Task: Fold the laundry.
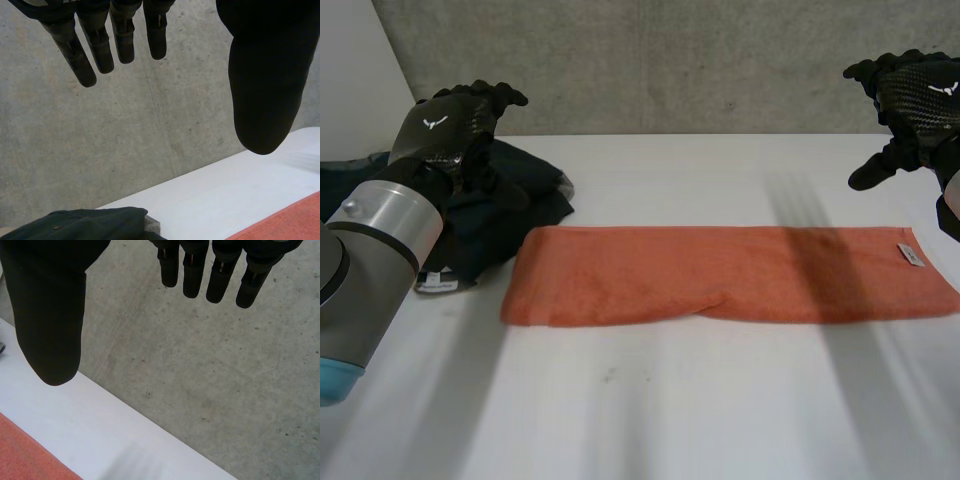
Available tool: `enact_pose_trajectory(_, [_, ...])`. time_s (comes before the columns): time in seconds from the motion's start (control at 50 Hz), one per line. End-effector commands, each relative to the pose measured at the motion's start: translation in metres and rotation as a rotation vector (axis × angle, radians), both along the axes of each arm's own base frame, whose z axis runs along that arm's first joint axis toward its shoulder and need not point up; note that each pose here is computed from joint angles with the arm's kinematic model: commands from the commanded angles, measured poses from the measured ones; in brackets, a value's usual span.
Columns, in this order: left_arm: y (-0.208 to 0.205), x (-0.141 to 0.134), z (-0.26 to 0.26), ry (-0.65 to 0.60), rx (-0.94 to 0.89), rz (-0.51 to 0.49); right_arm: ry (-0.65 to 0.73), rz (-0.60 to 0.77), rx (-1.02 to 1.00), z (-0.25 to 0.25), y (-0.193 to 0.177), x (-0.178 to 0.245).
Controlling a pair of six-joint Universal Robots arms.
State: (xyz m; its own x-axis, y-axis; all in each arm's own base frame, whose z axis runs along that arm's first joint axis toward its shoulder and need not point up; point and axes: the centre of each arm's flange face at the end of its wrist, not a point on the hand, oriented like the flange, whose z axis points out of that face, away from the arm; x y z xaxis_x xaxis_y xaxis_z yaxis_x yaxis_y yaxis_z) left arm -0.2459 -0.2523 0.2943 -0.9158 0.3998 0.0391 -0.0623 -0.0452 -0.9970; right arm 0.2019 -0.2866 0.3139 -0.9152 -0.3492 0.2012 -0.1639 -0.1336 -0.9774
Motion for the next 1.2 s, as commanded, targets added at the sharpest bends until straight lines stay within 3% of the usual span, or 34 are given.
enact_pose_trajectory(0.02, [0.000,0.000,-0.001,0.000,0.002,0.001,-0.002,-0.002,-0.004,0.001,-0.001,0.000])
enact_pose_trajectory(0.3, [0.000,0.000,-0.004,-0.004,0.011,-0.001,0.002,-0.011,0.001,0.001,-0.001,-0.002])
enact_pose_trajectory(0.38, [-0.001,-0.001,-0.005,-0.005,0.015,-0.001,0.019,-0.079,0.057,-0.002,-0.002,-0.010])
enact_pose_trajectory(0.5, [-0.001,-0.001,-0.006,-0.006,0.016,-0.001,0.105,-0.144,0.216,-0.036,-0.015,-0.022])
enact_pose_trajectory(0.64, [-0.001,-0.002,-0.007,-0.012,0.018,-0.010,0.299,-0.262,0.319,-0.091,-0.050,-0.070])
enact_pose_trajectory(0.78, [-0.002,-0.004,-0.011,-0.015,0.026,-0.014,0.371,-0.324,0.326,-0.132,-0.080,-0.102])
enact_pose_trajectory(1.2, [0.008,-0.044,-0.044,-0.069,0.035,-0.132,0.374,-0.249,0.331,-0.174,-0.094,-0.115])
